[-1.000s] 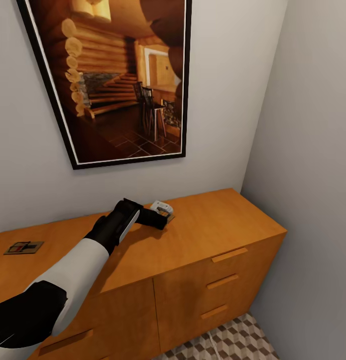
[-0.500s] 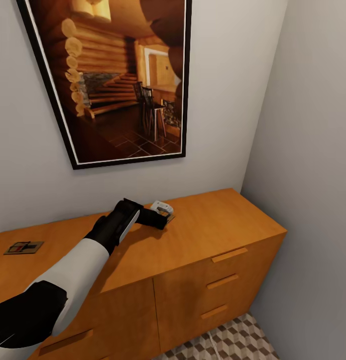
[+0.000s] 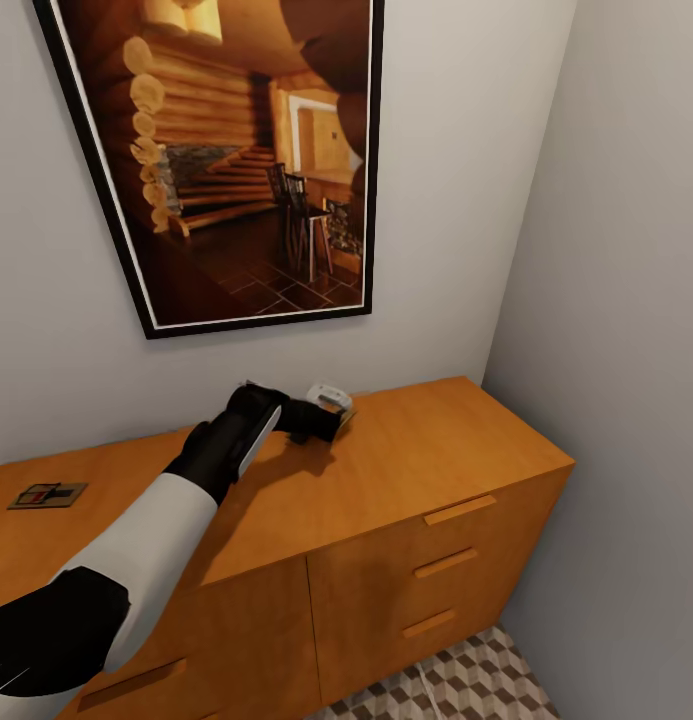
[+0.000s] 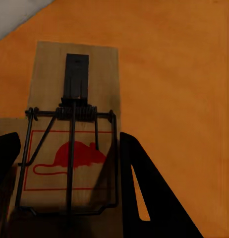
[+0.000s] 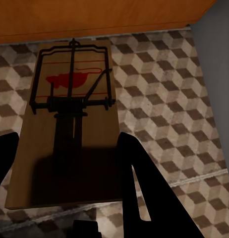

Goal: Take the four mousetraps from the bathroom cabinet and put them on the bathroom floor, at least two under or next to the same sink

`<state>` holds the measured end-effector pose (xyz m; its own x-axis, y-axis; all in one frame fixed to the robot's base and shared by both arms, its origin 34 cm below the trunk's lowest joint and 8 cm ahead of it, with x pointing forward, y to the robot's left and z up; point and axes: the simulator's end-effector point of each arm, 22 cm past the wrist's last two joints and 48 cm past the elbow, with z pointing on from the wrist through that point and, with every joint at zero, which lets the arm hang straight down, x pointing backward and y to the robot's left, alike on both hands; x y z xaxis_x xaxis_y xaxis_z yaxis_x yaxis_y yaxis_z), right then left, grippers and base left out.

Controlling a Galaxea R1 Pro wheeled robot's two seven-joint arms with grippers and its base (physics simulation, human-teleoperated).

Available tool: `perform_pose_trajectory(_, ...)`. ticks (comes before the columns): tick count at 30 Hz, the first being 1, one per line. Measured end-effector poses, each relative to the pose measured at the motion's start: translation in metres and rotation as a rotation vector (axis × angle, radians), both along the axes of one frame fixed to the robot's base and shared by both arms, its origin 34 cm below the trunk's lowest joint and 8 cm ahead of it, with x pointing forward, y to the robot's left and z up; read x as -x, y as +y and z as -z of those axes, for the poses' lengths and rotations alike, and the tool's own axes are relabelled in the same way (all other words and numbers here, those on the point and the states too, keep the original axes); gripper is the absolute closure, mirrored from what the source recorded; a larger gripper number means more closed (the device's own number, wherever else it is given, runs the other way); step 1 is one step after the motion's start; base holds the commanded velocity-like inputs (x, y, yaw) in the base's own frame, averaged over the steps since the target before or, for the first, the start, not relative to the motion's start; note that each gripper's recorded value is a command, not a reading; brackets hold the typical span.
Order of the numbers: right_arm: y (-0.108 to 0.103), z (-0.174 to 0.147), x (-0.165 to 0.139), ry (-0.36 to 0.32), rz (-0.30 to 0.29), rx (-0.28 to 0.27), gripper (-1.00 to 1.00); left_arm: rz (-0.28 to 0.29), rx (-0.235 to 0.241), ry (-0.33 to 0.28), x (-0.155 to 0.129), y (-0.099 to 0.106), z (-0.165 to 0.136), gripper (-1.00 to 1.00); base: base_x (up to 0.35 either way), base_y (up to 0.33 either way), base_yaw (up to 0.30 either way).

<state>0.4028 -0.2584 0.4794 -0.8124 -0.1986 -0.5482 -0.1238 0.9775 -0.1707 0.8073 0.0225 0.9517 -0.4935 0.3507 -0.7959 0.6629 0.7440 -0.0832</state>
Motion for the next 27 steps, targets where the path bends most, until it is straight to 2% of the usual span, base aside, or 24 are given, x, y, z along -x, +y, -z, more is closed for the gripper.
perform_pose_trajectory(5, 0.0, 0.0, 0.0, 0.0, 0.0, 0.0, 1.0, 0.012, 0.014, -0.046, -0.001, -0.006, -0.02, 1.0, 0.0, 0.0, 0.0)
perform_pose_trajectory(12, 0.0, 0.0, 0.0, 0.0, -0.001, 0.0, 1.0, 0.012, 0.015, -0.046, -0.001, -0.005, -0.02, 1.0, -0.023, 0.0, 0.0)
perform_pose_trajectory(27, 0.0, 0.0, 0.0, 0.001, 0.0, 0.0, 1.0, 0.011, 0.013, -0.041, -0.001, -0.005, -0.017, 1.0, -0.306, 0.0, 0.0)
